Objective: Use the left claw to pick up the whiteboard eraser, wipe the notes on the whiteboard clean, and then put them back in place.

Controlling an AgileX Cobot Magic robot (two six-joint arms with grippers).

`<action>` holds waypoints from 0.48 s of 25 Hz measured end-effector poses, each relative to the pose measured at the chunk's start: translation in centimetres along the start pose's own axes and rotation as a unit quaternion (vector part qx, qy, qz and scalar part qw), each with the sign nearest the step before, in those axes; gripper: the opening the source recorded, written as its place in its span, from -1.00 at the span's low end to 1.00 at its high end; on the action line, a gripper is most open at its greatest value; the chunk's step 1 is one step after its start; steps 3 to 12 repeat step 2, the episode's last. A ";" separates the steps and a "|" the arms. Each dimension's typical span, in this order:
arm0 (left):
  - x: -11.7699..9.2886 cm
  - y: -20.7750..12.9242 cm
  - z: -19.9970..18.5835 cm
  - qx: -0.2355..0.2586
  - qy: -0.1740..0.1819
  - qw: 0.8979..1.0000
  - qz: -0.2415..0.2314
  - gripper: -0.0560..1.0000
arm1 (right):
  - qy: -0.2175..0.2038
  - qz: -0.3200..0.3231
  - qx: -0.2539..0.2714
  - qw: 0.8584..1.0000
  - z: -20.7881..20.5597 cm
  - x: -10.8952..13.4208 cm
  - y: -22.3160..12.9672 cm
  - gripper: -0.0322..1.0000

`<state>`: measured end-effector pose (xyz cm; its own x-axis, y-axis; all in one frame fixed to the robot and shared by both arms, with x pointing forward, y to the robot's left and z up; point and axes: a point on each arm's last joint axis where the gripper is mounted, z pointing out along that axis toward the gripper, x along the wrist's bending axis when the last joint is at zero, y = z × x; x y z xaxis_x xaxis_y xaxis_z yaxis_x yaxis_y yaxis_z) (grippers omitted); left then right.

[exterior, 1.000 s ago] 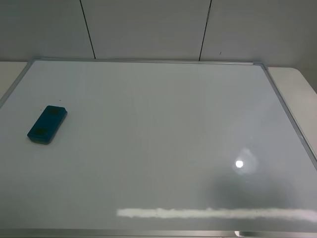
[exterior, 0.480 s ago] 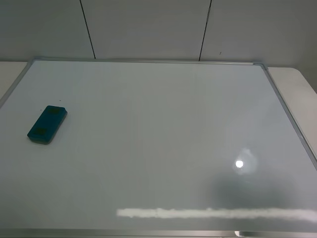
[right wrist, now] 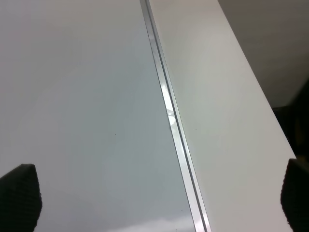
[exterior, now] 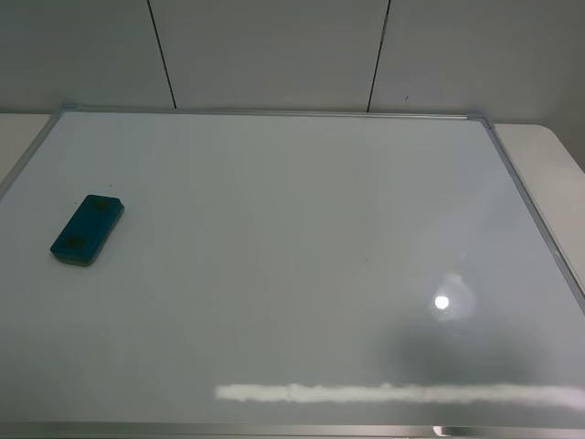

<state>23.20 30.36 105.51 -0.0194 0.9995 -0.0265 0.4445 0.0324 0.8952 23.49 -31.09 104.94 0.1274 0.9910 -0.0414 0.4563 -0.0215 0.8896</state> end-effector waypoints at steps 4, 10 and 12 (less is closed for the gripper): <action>0.0 0.0 0.0 0.000 0.000 1.000 0.000 0.99 | 0.000 0.000 0.000 1.000 0.0 0.0 0.0 0.98; 0.0 0.0 0.0 0.000 0.000 1.000 0.000 0.99 | 0.000 0.000 0.000 1.000 0.0 0.0 0.0 0.98; 0.0 0.0 0.0 0.000 0.000 1.000 0.000 0.99 | 0.000 0.000 0.000 1.000 0.0 0.0 0.0 0.98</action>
